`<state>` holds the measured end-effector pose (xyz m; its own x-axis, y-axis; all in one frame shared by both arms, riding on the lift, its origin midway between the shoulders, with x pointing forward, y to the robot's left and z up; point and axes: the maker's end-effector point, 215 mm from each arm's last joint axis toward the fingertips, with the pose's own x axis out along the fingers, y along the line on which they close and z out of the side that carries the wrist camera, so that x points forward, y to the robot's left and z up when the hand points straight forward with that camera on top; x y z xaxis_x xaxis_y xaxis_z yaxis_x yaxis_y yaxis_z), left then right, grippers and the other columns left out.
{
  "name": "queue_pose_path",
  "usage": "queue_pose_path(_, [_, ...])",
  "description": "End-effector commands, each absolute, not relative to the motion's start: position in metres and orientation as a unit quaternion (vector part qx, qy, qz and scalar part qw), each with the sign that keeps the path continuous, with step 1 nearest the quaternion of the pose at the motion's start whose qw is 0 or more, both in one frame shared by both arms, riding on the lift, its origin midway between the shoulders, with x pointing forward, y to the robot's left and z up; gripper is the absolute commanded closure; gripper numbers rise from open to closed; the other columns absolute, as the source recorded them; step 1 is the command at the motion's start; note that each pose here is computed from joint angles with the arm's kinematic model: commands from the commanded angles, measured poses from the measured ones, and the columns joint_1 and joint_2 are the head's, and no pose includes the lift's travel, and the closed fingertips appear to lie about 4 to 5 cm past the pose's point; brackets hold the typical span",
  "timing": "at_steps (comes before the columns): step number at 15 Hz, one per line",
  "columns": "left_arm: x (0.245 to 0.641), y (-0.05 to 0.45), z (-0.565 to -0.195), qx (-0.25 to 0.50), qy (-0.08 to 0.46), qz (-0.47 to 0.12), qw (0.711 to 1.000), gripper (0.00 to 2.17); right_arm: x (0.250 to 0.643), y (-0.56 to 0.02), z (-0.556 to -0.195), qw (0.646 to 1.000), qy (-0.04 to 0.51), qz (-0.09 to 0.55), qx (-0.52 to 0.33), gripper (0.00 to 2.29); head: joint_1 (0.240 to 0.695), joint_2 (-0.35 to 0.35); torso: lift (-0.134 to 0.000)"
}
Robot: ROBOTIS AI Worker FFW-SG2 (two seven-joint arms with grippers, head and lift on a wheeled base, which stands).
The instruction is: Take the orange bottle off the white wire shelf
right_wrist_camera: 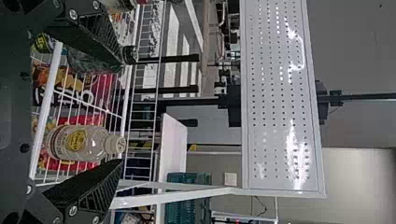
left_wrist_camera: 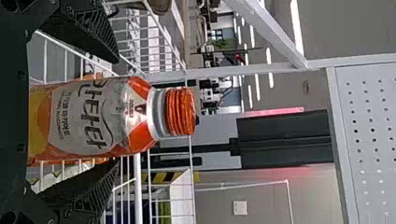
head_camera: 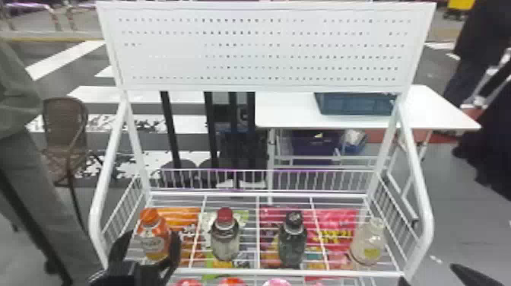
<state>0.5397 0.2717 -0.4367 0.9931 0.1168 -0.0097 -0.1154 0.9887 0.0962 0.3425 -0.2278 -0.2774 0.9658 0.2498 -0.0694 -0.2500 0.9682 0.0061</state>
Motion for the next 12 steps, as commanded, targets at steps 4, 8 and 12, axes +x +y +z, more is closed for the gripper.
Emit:
queue_pose_path(4, [0.549,0.276,-0.435,0.036,0.008,0.058,0.998,0.42,0.34,-0.228,-0.279,0.991,0.038,0.125,-0.003,0.15,0.499,0.0,0.0])
queue_pose_path(8, [0.542,0.275,-0.433,0.027,0.006,0.058,0.998,1.19,0.342,-0.226,-0.278,0.991,0.036,0.126,-0.003,0.15,0.499,0.0,0.0])
queue_pose_path(12, [0.528,0.267,-0.415,0.023,-0.004,0.054,0.998,1.18,0.345,-0.225,-0.281,0.991,0.036,0.128,-0.001,0.15,0.499,0.0,0.0])
